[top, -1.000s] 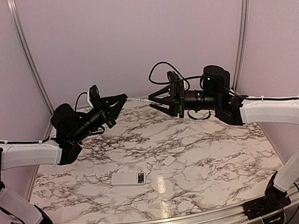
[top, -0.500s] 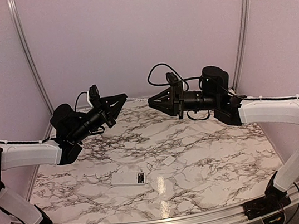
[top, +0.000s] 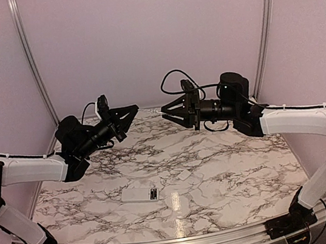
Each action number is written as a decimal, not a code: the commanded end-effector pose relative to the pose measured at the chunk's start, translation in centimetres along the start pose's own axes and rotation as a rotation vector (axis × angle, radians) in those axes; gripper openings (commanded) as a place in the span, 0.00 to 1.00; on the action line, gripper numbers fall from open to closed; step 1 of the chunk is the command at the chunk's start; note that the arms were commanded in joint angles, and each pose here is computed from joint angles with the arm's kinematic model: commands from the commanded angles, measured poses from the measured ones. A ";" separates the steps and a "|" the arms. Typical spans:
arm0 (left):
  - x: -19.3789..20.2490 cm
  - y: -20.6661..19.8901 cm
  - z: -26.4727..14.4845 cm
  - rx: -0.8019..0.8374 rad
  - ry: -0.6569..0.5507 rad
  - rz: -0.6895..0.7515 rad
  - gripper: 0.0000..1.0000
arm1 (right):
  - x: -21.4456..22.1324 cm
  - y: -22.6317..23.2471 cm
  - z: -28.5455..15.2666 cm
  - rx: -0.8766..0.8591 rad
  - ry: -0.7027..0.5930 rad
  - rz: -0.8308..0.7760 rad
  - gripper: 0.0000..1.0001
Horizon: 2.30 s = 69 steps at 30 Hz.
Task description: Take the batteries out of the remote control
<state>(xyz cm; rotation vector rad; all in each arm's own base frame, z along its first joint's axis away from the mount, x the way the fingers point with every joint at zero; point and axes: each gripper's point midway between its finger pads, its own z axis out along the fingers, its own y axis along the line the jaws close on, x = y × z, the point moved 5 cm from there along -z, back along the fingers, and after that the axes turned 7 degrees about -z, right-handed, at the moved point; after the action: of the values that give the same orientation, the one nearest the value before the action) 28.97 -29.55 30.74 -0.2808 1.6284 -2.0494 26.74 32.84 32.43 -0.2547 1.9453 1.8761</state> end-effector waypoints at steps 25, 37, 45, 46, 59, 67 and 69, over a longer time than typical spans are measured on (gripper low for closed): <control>1.3 0.4 -5.3 -0.178 -0.042 0.133 0.99 | 0.2 1.1 -1.8 0.180 0.060 -0.199 0.00; 2.1 5.4 -11.6 -0.687 -0.013 0.296 0.94 | 2.1 -1.9 -3.5 0.452 0.248 -0.258 0.00; 2.8 9.6 -13.7 -0.894 0.050 0.275 0.85 | 3.7 -4.4 -3.7 0.611 0.350 -0.244 0.00; 2.9 10.1 -13.9 -0.922 0.064 0.275 0.83 | 4.0 -4.5 -3.4 0.619 0.364 -0.245 0.00; 2.7 12.3 -11.4 -1.095 0.429 0.531 0.86 | 5.5 -6.7 -4.0 0.781 0.562 -0.440 0.00; 3.6 9.6 -9.0 -0.849 0.804 1.004 0.87 | 6.8 -6.6 -6.1 0.801 0.580 -0.462 0.00; 3.7 9.3 -9.3 -0.794 0.897 1.138 0.91 | 7.0 -6.5 -6.6 0.807 0.575 -0.467 0.00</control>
<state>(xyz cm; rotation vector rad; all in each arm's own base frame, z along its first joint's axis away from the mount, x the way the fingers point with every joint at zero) 25.45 -25.21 18.38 0.7031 2.4110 -0.6828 22.91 28.30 22.82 -0.9362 2.5630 0.7173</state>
